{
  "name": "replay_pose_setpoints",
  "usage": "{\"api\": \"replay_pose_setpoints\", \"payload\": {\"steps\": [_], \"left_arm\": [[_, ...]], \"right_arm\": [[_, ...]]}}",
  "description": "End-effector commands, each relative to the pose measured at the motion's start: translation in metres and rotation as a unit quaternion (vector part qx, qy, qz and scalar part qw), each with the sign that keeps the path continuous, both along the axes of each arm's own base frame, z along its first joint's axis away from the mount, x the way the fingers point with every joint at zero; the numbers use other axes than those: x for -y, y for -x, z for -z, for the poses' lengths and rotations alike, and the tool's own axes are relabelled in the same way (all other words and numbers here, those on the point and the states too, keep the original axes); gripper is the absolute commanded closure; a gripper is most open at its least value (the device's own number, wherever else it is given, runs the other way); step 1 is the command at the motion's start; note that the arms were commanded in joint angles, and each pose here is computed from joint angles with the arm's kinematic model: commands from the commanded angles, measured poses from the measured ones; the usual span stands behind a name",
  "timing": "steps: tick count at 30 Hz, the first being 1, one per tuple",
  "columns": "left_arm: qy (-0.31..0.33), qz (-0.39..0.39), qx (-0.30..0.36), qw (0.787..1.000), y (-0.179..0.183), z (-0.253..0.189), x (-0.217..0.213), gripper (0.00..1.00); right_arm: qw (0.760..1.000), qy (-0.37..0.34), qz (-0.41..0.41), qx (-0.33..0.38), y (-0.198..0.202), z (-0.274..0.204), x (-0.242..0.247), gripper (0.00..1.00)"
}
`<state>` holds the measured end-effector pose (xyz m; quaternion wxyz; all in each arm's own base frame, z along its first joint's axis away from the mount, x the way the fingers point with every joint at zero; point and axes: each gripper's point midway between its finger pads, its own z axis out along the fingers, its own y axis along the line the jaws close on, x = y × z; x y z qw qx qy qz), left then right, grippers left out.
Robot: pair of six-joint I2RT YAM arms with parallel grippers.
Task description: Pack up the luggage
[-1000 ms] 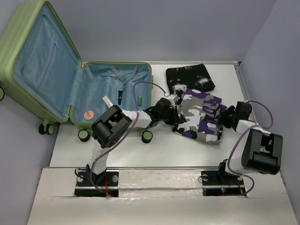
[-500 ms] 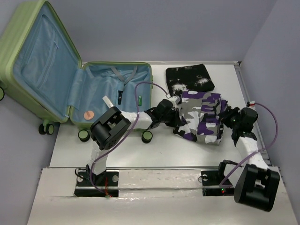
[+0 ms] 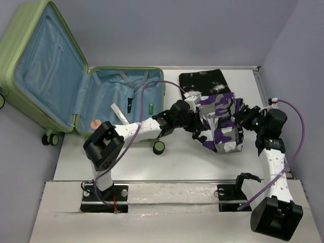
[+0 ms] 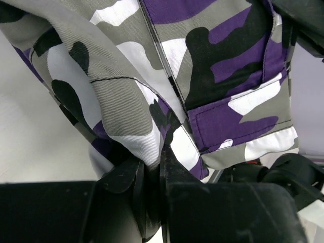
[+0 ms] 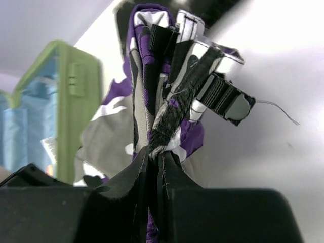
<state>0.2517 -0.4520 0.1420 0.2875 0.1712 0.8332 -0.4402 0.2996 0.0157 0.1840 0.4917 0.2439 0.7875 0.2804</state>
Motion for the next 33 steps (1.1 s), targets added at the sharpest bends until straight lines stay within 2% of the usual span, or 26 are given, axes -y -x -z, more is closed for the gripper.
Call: {"api": "replay_pose_setpoints", "payload": {"steps": [1,6,8,9,11,12,15,16,17,18,20,21,22,23,24,25,26,28,30,33], "left_arm": [[0.088,-0.016,0.093,0.992,-0.017,-0.120,-0.002,0.94],[0.096,-0.078,0.121,0.985,-0.056,-0.157,-0.061,0.94],[0.100,-0.119,0.143,0.978,-0.072,-0.183,-0.100,0.94],[0.091,-0.131,0.141,0.977,-0.080,-0.179,-0.110,0.94],[0.088,-0.163,0.160,0.970,-0.086,-0.200,-0.142,0.94],[0.089,-0.197,0.181,0.960,-0.097,-0.219,-0.171,0.94],[0.059,-0.265,0.187,0.944,-0.113,-0.227,-0.227,0.94],[0.049,-0.313,0.199,0.928,-0.122,-0.234,-0.265,0.94],[0.028,-0.332,0.192,0.923,-0.125,-0.224,-0.285,0.94],[0.012,-0.378,0.189,0.906,-0.130,-0.220,-0.324,0.94],[-0.011,-0.420,0.168,0.892,-0.133,-0.195,-0.362,0.93],[-0.022,-0.439,0.155,0.885,-0.132,-0.185,-0.381,0.87],[-0.036,-0.460,0.141,0.876,-0.133,-0.172,-0.400,0.77],[-0.060,-0.505,0.118,0.853,-0.134,-0.150,-0.439,0.44],[-0.072,-0.527,0.108,0.840,-0.131,-0.145,-0.457,0.26],[-0.086,-0.541,0.089,0.832,-0.126,-0.129,-0.471,0.12],[-0.093,-0.553,0.086,0.824,-0.122,-0.124,-0.483,0.02],[-0.096,-0.576,0.098,0.806,-0.113,-0.128,-0.499,0.01],[-0.079,-0.575,0.122,0.805,-0.108,-0.145,-0.495,0.01],[-0.057,-0.559,0.136,0.816,-0.106,-0.162,-0.485,0.01]], "right_arm": [[0.988,0.013,-0.085,0.130,-0.006,-0.099,-0.036,0.93],[0.982,0.009,-0.102,0.159,-0.028,-0.131,-0.064,0.93],[0.975,-0.003,-0.133,0.175,-0.044,-0.147,-0.096,0.93],[0.970,-0.004,-0.146,0.196,-0.041,-0.163,-0.108,0.93],[0.965,-0.007,-0.177,0.194,-0.058,-0.163,-0.148,0.93],[0.958,-0.010,-0.186,0.216,-0.064,-0.185,-0.161,0.93],[0.950,-0.024,-0.227,0.213,-0.093,-0.184,-0.215,0.93],[0.948,-0.030,-0.239,0.210,-0.100,-0.185,-0.230,0.93],[0.941,-0.040,-0.261,0.213,-0.113,-0.190,-0.258,0.93],[0.937,-0.045,-0.272,0.216,-0.118,-0.190,-0.273,0.93],[0.929,-0.056,-0.297,0.213,-0.137,-0.178,-0.313,0.93],[0.928,-0.067,-0.305,0.203,-0.143,-0.170,-0.326,0.93],[0.928,-0.070,-0.312,0.192,-0.149,-0.159,-0.338,0.93],[0.929,-0.067,-0.320,0.171,-0.166,-0.133,-0.355,0.81],[0.930,-0.063,-0.327,0.154,-0.171,-0.118,-0.365,0.81],[0.934,-0.045,-0.336,0.115,-0.175,-0.092,-0.369,0.49],[0.931,-0.039,-0.349,0.101,-0.177,-0.081,-0.374,0.34],[0.935,-0.013,-0.342,0.089,-0.185,-0.066,-0.372,0.10],[0.941,0.012,-0.324,0.096,-0.184,-0.069,-0.361,0.06],[0.943,0.030,-0.315,0.106,-0.179,-0.081,-0.351,0.06]]}}
